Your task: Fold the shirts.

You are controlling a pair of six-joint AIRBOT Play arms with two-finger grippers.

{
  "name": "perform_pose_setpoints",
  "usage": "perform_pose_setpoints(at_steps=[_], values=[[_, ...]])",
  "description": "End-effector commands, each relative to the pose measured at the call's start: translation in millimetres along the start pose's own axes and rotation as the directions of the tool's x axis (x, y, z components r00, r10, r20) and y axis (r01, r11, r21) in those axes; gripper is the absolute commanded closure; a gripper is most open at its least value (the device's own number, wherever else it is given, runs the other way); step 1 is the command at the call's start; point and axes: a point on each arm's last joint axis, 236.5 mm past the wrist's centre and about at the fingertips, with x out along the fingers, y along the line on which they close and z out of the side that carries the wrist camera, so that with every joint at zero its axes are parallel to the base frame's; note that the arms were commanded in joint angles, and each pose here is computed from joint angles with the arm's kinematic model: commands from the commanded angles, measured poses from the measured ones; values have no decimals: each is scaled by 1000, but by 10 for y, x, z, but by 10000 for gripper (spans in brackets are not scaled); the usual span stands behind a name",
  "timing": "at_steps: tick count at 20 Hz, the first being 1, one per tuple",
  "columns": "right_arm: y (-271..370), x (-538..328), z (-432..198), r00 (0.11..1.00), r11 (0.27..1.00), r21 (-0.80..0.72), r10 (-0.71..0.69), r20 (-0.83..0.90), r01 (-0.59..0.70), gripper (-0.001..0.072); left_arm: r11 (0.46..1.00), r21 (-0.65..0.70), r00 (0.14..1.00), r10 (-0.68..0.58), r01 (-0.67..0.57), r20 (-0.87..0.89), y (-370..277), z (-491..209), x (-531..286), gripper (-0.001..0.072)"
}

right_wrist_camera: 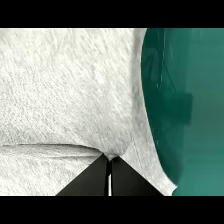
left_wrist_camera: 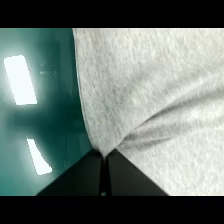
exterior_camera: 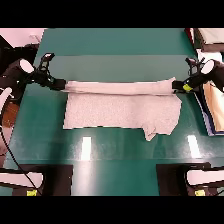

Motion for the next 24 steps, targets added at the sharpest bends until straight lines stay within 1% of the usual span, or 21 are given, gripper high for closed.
perform_pose_setpoints(at_steps=[1, 2, 3, 4, 5, 6, 8, 12, 15, 16, 18, 20, 22, 24], values=[[54, 114, -195, 999, 999, 23, 30, -29, -29, 694, 1000, -8, 997, -18, 17, -75, -25, -174, 54, 684], [82, 116, -206, 999, 999, 26, 41, -33, -41, 665, 1000, -18, 996, -23, 21, -91, -37, -212, 51, 684], [123, 111, -204, 998, 998, 33, 57, -32, -56, 493, 999, -21, 993, -29, 26, -112, -51, -261, 45, 683], [187, 93, -197, 996, 996, 45, 84, -27, -83, 365, 999, -21, 991, -34, 32, -130, -64, -304, 40, 558], [222, 61, -186, 995, 994, 51, 99, -20, -98, 363, 999, -23, 989, -38, 35, -142, -73, -333, 34, 327], [240, 5, -174, 994, 992, 58, 111, -9, -110, 363, 999, -37, 987, -41, 36, -158, -82, -370, 27, 188], [204, -173, -160, 994, 992, 54, 110, 16, -111, 364, 998, -49, 976, -48, 39, -213, -80, -485, -30, 187], [117, -710, -311, 993, 993, -12, 114, 34, -114, 367, 993, -112, 951, -80, 48, -298, 23, -775, -403, 187], [130, -1009, -491, 993, 991, -65, 119, 22, -117, 368, 980, -199, 952, -88, 30, -291, 140, -1181, -594, 187], [148, -1082, -504, 992, 990, -75, 121, 35, -118, 367, 969, -242, 953, -110, 41, -281, 128, -1352, -607, 187], [281, -1200, -488, 983, 982, -97, 169, 66, -162, 369, 948, -300, 945, -193, 110, -264, -16, -1673, -576, 188], [411, -1267, -472, 972, 972, -95, 221, 84, -213, 369, 928, -340, 922, -258, 153, -289, -154, -1970, -485, 188], [497, -1285, -477, 963, 964, -93, 257, 81, -250, 369, 917, -369, 916, -269, 149, -298, -179, -2115, -374, 188], [528, -1291, -494, 960, 960, -99, 270, 74, -262, 369, 913, -381, 926, -261, 146, -271, -159, -2090, -314, 189]])
